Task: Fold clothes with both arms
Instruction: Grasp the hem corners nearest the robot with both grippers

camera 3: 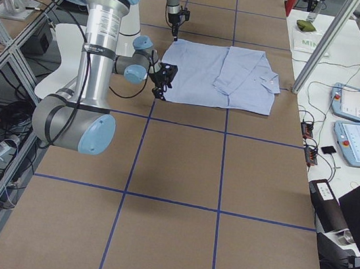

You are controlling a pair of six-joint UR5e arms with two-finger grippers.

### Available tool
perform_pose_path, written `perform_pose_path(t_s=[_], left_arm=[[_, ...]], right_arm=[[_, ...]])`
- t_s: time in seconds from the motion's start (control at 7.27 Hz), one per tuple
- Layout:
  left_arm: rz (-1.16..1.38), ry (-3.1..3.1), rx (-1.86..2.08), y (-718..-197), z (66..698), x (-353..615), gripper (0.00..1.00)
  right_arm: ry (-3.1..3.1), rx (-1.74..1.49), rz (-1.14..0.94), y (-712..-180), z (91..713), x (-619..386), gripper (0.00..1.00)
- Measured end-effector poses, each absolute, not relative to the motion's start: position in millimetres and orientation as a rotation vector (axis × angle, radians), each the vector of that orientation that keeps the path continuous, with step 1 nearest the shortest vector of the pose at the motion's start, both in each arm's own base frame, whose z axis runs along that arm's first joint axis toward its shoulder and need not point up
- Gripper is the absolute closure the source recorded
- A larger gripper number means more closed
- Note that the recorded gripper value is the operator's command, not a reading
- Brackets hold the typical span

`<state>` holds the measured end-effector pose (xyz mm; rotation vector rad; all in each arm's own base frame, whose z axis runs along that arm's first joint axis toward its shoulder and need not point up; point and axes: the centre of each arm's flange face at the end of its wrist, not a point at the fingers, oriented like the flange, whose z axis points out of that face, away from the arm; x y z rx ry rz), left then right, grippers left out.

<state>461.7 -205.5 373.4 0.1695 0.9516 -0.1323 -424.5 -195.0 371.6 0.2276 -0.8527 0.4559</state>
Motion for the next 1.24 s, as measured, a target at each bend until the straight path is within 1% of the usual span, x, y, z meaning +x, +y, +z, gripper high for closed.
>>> perform_pose_path(t_s=[0.28,0.55,0.69,0.83,0.96,1.24], left_arm=[[-0.143,0.952,0.191,-208,372,461,1.0],[-0.147,0.953,0.197,-208,372,461,1.0],[-0.147,0.953,0.198,-208,372,461,1.0],[-0.147,0.953,0.199,-208,372,461,1.0],[-0.147,0.953,0.199,-208,372,461,1.0],[-0.148,0.953,0.199,-208,372,461,1.0]], right_arm=[[-0.845,0.231,0.49,-189,374,-457,0.34],[-0.837,0.245,0.49,-185,378,-467,0.34],[-0.832,0.248,0.486,-183,380,-469,0.38],[-0.826,0.253,0.48,-180,381,-471,0.44],[-0.821,0.256,0.475,-177,383,-473,0.54],[-0.824,0.252,0.483,-171,382,-477,0.68]])
